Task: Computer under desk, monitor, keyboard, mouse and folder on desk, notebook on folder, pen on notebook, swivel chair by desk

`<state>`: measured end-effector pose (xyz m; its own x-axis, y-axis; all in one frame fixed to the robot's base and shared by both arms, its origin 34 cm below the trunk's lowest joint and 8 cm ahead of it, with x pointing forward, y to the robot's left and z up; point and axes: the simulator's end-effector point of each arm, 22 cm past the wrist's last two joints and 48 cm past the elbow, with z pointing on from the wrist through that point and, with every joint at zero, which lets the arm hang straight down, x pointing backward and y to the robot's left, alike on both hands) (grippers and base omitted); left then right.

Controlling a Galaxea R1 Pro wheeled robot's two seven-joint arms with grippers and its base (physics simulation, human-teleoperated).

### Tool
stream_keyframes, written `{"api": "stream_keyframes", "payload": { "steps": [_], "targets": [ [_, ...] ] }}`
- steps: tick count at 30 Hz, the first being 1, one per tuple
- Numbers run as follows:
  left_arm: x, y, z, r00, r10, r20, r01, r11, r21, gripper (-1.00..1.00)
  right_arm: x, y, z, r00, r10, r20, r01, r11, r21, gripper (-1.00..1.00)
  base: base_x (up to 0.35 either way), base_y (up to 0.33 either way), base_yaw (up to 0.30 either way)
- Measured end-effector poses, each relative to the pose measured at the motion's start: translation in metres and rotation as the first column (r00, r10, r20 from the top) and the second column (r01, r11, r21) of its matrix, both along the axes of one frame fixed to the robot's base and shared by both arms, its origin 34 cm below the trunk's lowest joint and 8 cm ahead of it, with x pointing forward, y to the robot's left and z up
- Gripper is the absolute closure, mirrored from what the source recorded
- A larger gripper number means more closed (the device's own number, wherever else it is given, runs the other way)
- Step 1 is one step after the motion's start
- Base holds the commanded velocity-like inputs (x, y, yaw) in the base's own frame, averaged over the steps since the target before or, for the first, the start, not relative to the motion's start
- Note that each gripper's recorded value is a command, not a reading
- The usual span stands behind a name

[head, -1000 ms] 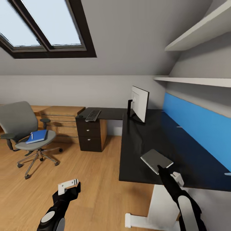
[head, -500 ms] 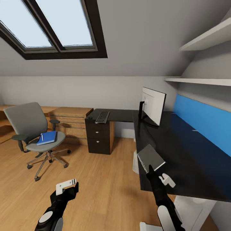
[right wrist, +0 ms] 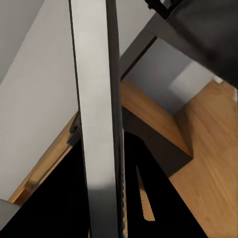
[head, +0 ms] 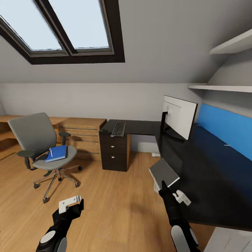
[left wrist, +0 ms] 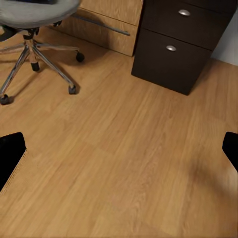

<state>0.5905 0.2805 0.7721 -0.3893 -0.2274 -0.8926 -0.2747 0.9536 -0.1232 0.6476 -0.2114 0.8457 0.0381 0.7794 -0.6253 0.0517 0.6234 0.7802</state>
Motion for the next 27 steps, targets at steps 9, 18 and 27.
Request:
{"api": "stream_keyframes", "payload": {
  "steps": [9, 18, 27],
  "targets": [
    [0.0, -0.002, 0.0, 1.0, -0.003, 0.0, 0.003, 1.0, 0.0, -1.0, 0.0, 0.0, 0.0, 1.0, -0.001, 0.0, 0.001, 1.0, 0.0, 1.0, 0.187, 0.307, -0.037],
    [0.0, -0.003, -0.001, 1.0, -0.005, -0.001, 0.005, 1.0, 0.0, -1.0, 0.0, 0.0, 0.0, 1.0, -0.001, 0.0, 0.001, 1.0, 0.0, 1.0, 0.187, 0.307, -0.224],
    [0.001, -0.004, 0.011, 1.0, -0.007, 0.003, 0.007, 1.0, -0.001, -1.0, 0.001, -0.001, 0.011, 1.0, -0.002, -0.001, 0.002, 1.0, 0.0, 1.0, 0.221, 0.259, -0.147]
  ]
}}
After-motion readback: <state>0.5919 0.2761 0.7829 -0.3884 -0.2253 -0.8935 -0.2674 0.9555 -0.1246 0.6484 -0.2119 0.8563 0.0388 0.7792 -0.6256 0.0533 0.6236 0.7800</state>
